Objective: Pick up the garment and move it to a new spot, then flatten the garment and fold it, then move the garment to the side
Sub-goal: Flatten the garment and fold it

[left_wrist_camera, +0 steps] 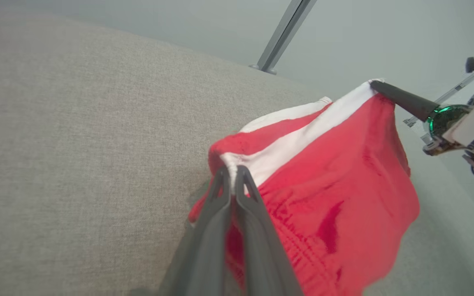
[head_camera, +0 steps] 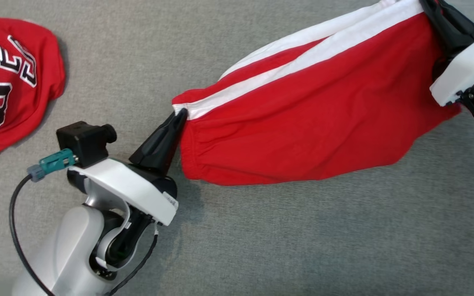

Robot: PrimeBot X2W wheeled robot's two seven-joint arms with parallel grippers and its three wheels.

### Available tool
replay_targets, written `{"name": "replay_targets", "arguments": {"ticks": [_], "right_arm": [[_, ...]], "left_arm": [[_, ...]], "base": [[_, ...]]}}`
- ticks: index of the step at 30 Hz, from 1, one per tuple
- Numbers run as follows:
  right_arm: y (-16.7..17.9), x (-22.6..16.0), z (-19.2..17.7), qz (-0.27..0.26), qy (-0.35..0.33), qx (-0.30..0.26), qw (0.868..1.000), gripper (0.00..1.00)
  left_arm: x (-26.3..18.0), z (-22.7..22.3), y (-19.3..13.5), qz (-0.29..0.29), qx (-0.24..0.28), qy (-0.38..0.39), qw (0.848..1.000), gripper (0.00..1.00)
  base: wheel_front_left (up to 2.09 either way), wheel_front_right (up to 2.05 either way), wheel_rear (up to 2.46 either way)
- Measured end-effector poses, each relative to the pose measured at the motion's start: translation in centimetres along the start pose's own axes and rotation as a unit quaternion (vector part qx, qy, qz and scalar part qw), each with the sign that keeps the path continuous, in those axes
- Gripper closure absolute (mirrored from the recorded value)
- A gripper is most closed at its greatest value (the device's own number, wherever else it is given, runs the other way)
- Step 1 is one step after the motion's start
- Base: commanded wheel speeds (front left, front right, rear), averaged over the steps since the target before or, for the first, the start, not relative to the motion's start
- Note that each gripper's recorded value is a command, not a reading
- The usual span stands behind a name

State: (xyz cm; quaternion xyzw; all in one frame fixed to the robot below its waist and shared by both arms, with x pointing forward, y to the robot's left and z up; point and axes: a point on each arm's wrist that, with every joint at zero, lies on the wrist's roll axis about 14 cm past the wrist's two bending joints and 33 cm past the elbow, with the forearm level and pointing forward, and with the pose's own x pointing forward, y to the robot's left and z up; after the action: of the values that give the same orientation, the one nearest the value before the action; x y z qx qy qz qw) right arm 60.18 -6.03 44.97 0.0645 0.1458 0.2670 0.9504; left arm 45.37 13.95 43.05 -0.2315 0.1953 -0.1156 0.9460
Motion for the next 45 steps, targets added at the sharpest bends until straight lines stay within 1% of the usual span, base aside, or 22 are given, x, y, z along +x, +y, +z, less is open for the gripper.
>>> {"name": "replay_targets", "arguments": {"ticks": [6, 7, 8, 9, 10, 11, 15, 19, 21, 24, 25, 29, 30, 31, 34, 39, 45], "right_arm": [[0.5, 3.5, -3.0, 0.019, 0.024, 0.005, 1.0, 1.0], [0.6, 3.8, -3.3, 0.021, 0.026, 0.005, 0.999, 1.0], [0.6, 4.0, -3.7, 0.022, 0.027, 0.006, 0.999, 1.0], [0.7, 4.2, -3.9, 0.024, 0.027, 0.006, 0.999, 0.7], [0.8, 4.3, -3.9, 0.027, 0.024, 0.008, 0.999, 0.06], [0.9, 4.3, -3.8, 0.028, 0.02, 0.01, 0.999, 0.0], [0.7, 3.8, -2.7, 0.024, -0.02, 0.012, 0.999, 0.0], [-0.6, 2.1, -1.6, -0.004, -0.081, 0.016, 0.997, 0.0], [-1.0, 0.9, -1.5, -0.019, -0.1, 0.016, 0.995, 0.0], [-1.5, -1.0, -1.1, -0.04, -0.123, 0.009, 0.992, 0.0], [-1.6, -1.7, -0.9, -0.046, -0.131, 0.006, 0.99, 0.0], [-1.7, -4.6, 0.0, -0.071, -0.158, -0.012, 0.985, 0.0], [-1.6, -5.3, 0.4, -0.075, -0.168, -0.017, 0.983, 0.0], [-1.3, -6.9, 1.4, -0.085, -0.187, -0.026, 0.978, 0.0], [-1.0, -9.1, 1.5, -0.102, -0.199, -0.032, 0.974, 0.0], [-0.5, -12.1, 1.1, -0.127, -0.204, -0.03, 0.97, 0.0], [-0.1, -14.3, 0.8, -0.144, -0.196, -0.026, 0.97, 0.0]], "left_arm": [[0.8, -1.3, 1.4, 0.016, -0.011, 0.009, 1.0, 1.0], [0.9, -1.5, 1.7, 0.018, -0.012, 0.011, 1.0, 0.97], [1.0, -1.8, 1.8, 0.021, -0.013, 0.014, 1.0, 0.7], [1.0, -2.0, 2.0, 0.023, -0.014, 0.015, 1.0, 0.4], [1.0, -2.1, 2.1, 0.025, -0.014, 0.014, 1.0, 0.0], [1.1, -2.1, 2.1, 0.026, -0.012, 0.012, 1.0, 0.0], [1.2, -0.8, 2.0, 0.032, 0.0, -0.03, 0.999, 0.0], [0.7, 1.0, 2.3, 0.054, 0.015, -0.081, 0.995, 0.0], [0.5, 2.2, 2.1, 0.062, 0.021, -0.118, 0.991, 0.0], [0.3, 3.9, 1.6, 0.066, 0.05, -0.155, 0.984, 0.0], [0.2, 4.4, 1.4, 0.067, 0.071, -0.165, 0.981, 0.0], [0.1, 6.0, 0.6, 0.065, 0.115, -0.197, 0.971, 0.0], [0.1, 6.4, 0.4, 0.064, 0.125, -0.203, 0.969, 0.0], [-0.1, 7.2, -0.2, 0.059, 0.145, -0.216, 0.964, 0.0], [-0.6, 7.9, -0.7, 0.056, 0.169, -0.23, 0.957, 0.0], [-1.3, 6.8, -0.3, 0.056, 0.183, -0.212, 0.958, 0.0], [-1.7, 6.0, -0.1, 0.054, 0.19, -0.199, 0.96, 0.0]], "base": [[0.0, 0.0, 0.0], [0.0, 0.0, 0.0], [0.0, 0.0, 0.0], [0.0, 0.0, 0.0], [0.0, 0.0, 0.0], [0.0, 0.0, 0.0], [0.0, 0.0, 0.0], [0.0, 0.0, 0.0], [0.0, 0.0, 0.0], [0.0, 0.0, 0.0], [0.0, 0.0, 0.0], [0.0, 0.0, 0.0], [0.0, 0.0, 0.0], [0.0, 0.0, 0.0], [0.0, 0.0, 0.0], [0.0, 0.0, 0.0], [0.0, 0.0, 0.0]]}}
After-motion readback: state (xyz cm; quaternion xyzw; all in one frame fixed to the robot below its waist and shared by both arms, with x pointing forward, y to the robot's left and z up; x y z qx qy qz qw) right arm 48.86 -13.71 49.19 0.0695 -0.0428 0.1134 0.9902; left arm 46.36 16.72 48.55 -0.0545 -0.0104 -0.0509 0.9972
